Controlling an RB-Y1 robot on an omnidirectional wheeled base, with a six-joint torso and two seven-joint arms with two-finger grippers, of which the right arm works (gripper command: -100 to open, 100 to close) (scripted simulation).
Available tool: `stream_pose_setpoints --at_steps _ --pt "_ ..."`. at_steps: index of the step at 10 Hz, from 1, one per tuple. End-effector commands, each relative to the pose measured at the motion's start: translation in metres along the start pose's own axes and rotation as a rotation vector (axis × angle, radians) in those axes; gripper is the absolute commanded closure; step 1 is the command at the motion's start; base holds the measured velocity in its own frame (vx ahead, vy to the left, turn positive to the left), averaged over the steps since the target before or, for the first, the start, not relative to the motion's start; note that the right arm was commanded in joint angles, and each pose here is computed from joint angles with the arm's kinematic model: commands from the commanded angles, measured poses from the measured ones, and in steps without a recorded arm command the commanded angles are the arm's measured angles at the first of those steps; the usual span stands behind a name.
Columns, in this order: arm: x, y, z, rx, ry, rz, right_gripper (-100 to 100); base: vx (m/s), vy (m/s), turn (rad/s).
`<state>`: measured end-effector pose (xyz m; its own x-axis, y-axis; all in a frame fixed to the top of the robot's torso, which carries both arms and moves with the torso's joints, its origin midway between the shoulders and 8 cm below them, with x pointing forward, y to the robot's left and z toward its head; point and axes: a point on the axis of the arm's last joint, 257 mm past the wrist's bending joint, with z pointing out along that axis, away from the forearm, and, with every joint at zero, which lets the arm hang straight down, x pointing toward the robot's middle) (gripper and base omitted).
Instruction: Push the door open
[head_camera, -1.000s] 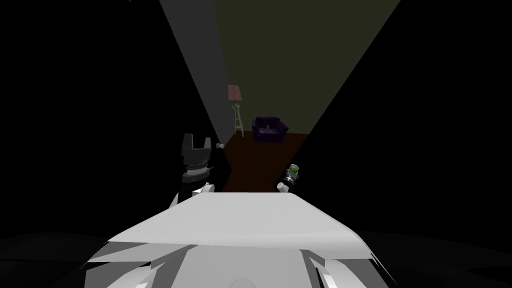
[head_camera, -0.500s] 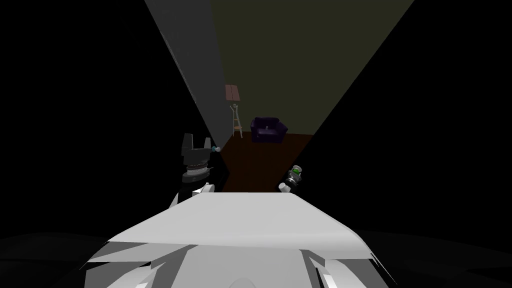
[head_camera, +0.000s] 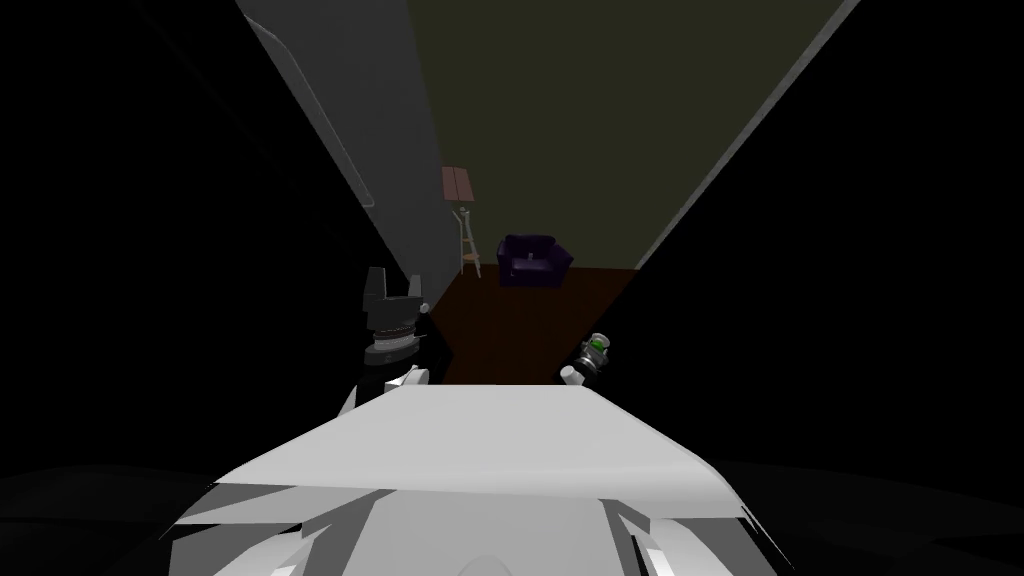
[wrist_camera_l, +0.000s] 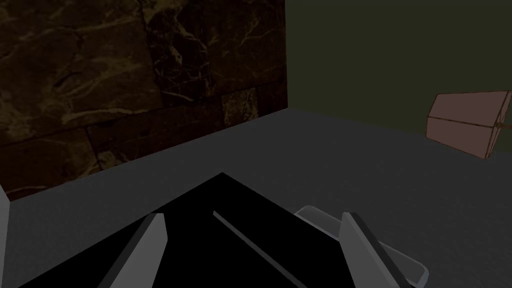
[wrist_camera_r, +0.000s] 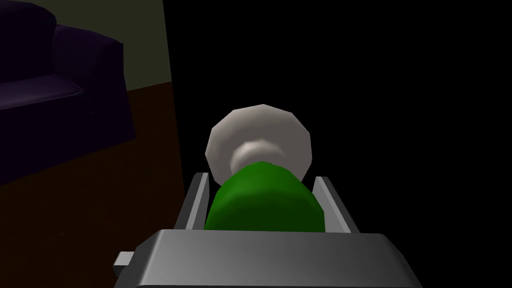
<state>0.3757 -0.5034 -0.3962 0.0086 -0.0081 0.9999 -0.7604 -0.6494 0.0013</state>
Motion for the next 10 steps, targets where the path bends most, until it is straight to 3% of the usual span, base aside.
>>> stream_pose_setpoints --at_steps 1,8,9,10 --pt "0.003 0.011 0.0040 -0.026 0.009 0.002 100 0.163 -0.045 -0.036" --pt "0.004 0.062 0.0130 -0.142 0.011 0.002 100 0.184 -0.062 -0.046" --pt "0.000 0.055 0.0079 -0.127 0.002 0.003 100 0.095 -0.041 -0.026" --pt "0.003 0.069 0.0107 -0.157 0.007 0.002 100 0.140 -0.063 -0.042"
